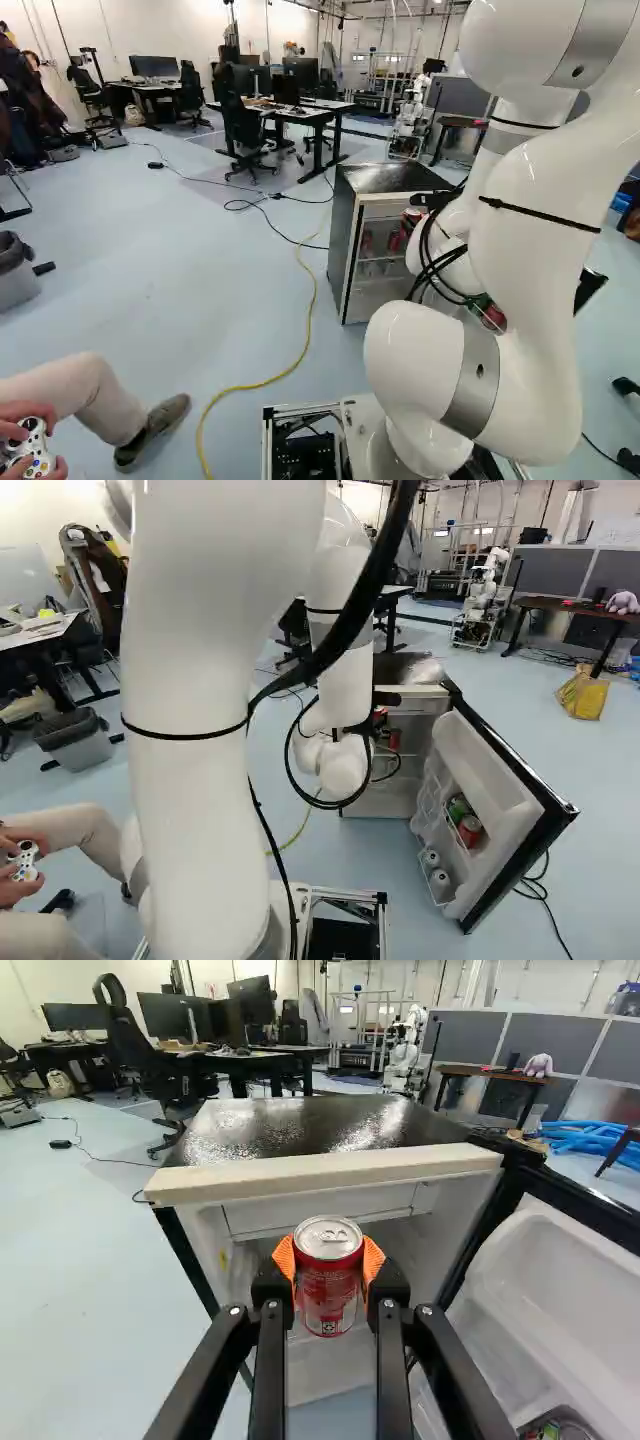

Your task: Grab a drink from the fridge

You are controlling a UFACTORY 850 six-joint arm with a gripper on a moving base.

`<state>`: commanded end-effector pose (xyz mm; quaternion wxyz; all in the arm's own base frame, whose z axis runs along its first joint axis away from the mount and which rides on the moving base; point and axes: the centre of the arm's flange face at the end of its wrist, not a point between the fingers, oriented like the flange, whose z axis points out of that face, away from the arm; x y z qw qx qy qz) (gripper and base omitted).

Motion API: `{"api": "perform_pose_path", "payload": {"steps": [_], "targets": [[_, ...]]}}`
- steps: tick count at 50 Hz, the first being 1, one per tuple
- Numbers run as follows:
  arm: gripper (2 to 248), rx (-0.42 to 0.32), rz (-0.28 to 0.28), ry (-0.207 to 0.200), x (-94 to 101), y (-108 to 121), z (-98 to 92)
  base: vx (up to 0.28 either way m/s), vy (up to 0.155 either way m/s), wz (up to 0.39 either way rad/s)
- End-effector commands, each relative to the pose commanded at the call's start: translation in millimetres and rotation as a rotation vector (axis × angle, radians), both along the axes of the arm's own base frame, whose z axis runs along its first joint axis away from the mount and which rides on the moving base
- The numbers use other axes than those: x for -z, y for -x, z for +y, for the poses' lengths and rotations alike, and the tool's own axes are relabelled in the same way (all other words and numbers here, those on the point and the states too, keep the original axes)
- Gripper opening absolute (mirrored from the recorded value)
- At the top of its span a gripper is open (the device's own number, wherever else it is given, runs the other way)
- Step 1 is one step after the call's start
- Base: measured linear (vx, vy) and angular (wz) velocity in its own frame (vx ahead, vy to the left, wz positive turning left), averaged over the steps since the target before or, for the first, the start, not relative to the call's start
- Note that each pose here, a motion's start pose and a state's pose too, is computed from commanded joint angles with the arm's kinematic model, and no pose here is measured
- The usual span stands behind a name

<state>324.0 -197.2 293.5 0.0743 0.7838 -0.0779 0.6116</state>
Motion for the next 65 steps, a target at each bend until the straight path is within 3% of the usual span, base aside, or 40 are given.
{"api": "perform_pose_path", "payload": {"steps": [65], "targets": [[86, -0.030, 0.018, 0.071, -49.9, -27.7, -3.6, 0.000, 0.000, 0.000]]}}
